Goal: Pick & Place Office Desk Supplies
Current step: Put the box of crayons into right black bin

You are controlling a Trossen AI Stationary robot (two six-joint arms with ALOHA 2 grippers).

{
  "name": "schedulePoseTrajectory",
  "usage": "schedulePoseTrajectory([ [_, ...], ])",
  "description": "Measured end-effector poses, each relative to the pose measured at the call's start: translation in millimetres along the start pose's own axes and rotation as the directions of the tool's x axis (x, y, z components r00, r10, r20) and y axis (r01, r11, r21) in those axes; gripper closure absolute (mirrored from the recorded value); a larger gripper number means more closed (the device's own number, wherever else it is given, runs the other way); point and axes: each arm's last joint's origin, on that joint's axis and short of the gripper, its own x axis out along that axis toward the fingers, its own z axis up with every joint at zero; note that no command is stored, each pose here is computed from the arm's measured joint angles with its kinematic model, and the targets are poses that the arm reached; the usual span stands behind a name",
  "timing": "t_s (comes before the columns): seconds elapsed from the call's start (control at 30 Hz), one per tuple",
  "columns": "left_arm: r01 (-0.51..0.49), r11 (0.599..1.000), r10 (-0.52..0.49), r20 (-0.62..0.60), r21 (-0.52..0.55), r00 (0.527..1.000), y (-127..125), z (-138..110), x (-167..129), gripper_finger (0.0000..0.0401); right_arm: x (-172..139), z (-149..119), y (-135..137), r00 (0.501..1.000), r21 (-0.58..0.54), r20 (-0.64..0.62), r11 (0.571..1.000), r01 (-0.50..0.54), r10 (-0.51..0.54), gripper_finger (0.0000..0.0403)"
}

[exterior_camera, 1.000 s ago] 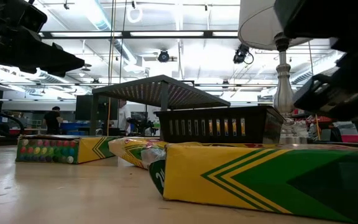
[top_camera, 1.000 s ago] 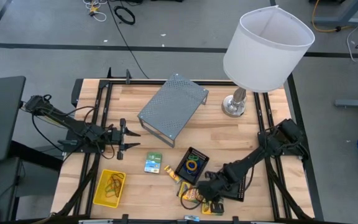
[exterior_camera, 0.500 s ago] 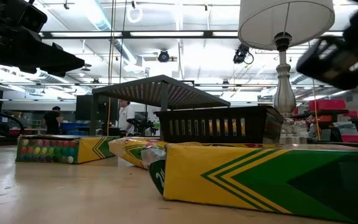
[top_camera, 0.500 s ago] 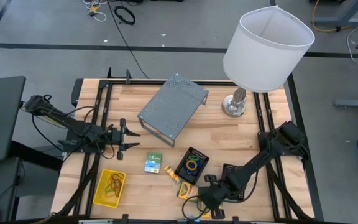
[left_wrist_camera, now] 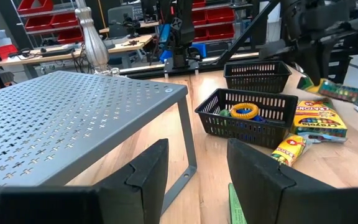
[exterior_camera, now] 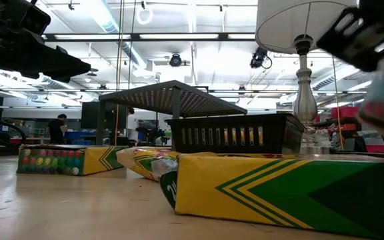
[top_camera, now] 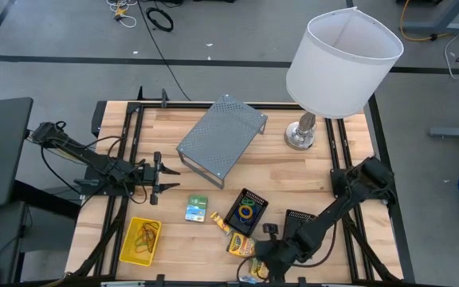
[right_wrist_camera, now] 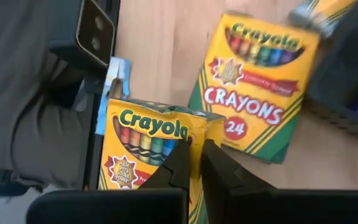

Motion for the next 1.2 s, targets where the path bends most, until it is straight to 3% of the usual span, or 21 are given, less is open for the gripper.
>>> schedulePoseTrajectory([
  [0.4,0.000,1.000,0.000,0.000,-0.006,1.000,0.0,0.0,0.0,0.0232,-47.5,-3.8,10.5,0.956,0.085,0.215,0.979,0.184,-0.198,0.0387],
  [0.77,0.001,1.000,-0.001,0.000,-0.007,1.000,0.0,0.0,0.0,0.0232,-65.5,-36.0,4.6,0.903,0.222,0.125,0.898,0.379,-0.412,0.0387],
  [1.2,0.001,1.000,-0.001,0.000,-0.019,1.000,-0.1,-0.1,0.0,0.0232,-102.8,-31.6,-5.9,0.892,0.219,0.161,0.896,0.386,-0.423,0.0387],
])
